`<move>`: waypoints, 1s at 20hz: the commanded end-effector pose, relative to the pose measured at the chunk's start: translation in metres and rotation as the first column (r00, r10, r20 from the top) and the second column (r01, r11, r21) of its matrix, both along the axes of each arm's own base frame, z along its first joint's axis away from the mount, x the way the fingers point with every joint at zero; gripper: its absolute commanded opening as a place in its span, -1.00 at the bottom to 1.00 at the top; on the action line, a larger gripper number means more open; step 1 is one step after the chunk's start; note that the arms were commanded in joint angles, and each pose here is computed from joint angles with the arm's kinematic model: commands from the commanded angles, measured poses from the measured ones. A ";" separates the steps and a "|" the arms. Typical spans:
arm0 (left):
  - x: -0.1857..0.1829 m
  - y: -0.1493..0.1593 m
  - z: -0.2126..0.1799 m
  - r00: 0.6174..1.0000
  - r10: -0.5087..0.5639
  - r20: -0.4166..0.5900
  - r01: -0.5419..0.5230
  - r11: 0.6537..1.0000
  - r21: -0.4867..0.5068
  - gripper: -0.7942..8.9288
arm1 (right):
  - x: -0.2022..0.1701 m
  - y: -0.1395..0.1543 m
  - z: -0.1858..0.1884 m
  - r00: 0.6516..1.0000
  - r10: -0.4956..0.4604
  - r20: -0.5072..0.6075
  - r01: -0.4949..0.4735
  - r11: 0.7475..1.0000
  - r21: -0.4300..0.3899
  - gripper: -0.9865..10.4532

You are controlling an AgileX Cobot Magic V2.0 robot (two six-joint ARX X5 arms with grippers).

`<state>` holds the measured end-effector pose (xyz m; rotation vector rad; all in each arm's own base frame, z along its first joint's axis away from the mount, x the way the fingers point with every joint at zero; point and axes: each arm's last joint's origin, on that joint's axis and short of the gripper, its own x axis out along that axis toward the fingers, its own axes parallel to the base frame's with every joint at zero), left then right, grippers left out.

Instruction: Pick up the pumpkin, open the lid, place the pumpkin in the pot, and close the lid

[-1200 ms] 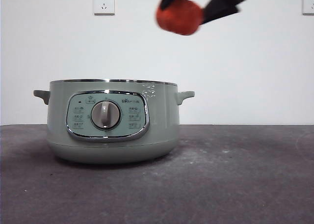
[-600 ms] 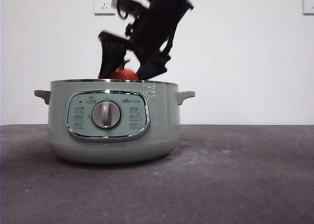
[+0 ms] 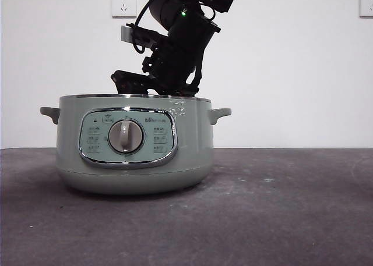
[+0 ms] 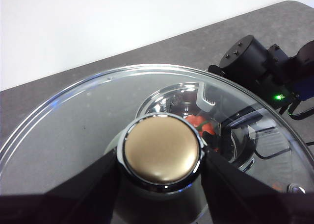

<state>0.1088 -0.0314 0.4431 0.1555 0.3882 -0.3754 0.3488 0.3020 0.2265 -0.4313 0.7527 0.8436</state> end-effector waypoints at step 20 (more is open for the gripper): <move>0.014 -0.005 0.005 0.999 -0.037 0.025 0.037 0.999 -0.020 -0.85 | -0.028 -0.042 0.097 0.959 -0.230 0.167 0.228 0.973 0.027 0.22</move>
